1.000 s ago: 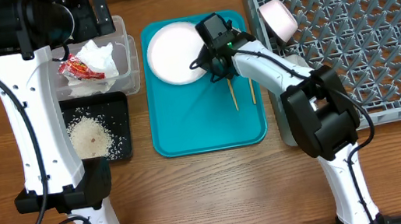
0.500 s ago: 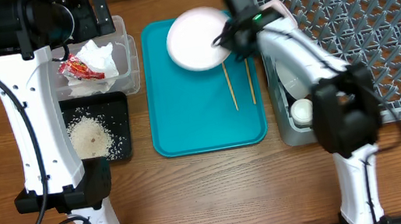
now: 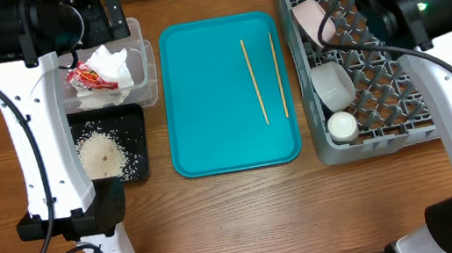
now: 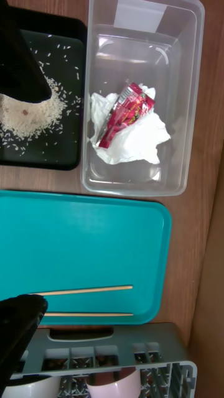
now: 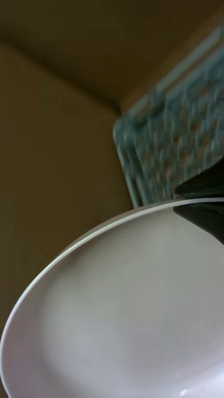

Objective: Sort waste into correct bins and load items into the dishwasher
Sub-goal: 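Lift the white plate with the right gripper and stand it in the rack, then reach the right gripper to a chopstick on the teal tray and grasp it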

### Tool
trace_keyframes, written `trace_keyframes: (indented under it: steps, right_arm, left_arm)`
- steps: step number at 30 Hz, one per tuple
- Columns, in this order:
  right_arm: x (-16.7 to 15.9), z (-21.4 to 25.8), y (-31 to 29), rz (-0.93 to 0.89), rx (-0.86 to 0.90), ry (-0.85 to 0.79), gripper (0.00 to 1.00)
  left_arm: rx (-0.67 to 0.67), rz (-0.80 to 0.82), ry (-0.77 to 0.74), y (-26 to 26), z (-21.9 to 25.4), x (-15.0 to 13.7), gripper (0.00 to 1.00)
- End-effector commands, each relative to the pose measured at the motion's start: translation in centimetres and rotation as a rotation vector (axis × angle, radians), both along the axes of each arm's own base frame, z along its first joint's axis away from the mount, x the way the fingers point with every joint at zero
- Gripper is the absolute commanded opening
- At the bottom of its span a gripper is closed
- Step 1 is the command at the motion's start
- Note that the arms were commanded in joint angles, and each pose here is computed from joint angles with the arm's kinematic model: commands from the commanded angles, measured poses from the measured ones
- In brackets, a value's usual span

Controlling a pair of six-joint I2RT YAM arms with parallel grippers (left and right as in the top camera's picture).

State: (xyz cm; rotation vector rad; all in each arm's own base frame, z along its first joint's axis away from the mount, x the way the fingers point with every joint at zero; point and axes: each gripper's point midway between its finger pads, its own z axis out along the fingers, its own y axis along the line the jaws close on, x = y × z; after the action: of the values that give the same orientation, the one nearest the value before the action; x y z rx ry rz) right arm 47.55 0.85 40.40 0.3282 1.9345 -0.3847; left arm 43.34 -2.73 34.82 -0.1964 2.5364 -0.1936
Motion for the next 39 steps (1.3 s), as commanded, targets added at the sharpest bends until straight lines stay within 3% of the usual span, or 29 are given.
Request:
trace_keyframes:
  steps: [1,7,14,26,27,29,31,32,36,39]
  right_arm:
    - [-0.2,-3.8,-6.4,-0.268,-0.302,0.182,0.04]
    - [0.9,-8.6,-9.5,-0.331,-0.377,0.269,0.04]
    - [2.1,-12.9,-9.9,-0.275,-0.504,0.327,0.04]
    - [2.6,-19.9,-7.9,-0.085,-0.446,0.405,0.04]
    - [2.8,-20.2,-7.4,-0.058,-0.428,0.398,0.12]
    - [3.2,-20.3,-7.0,-0.048,-0.380,0.364,0.61]
    - [3.4,-19.8,-7.0,-0.082,-0.322,0.313,0.93]
    - [3.4,-19.5,-7.0,-0.090,-0.310,0.300,0.99]
    - [3.3,-16.5,-6.7,-0.102,-0.237,0.230,1.00]
    - [3.0,-13.4,-4.3,0.005,-0.146,0.181,1.00]
  left_arm:
    - [-0.002,0.009,-0.032,0.0,1.2,-0.5,1.00]
    - [-0.002,0.009,-0.032,0.0,1.2,-0.5,1.00]
    - [-0.002,0.009,-0.032,0.0,1.2,-0.5,1.00]
    - [-0.002,0.009,-0.032,0.0,1.2,-0.5,1.00]
    - [-0.002,0.009,-0.032,0.0,1.2,-0.5,1.00]
    - [-0.002,0.009,-0.032,0.0,1.2,-0.5,1.00]
    - [-0.002,0.009,-0.032,0.0,1.2,-0.5,1.00]
    - [-0.002,0.009,-0.032,0.0,1.2,-0.5,1.00]
    - [-0.002,0.009,-0.032,0.0,1.2,-0.5,1.00]
    - [-0.002,0.009,-0.032,0.0,1.2,-0.5,1.00]
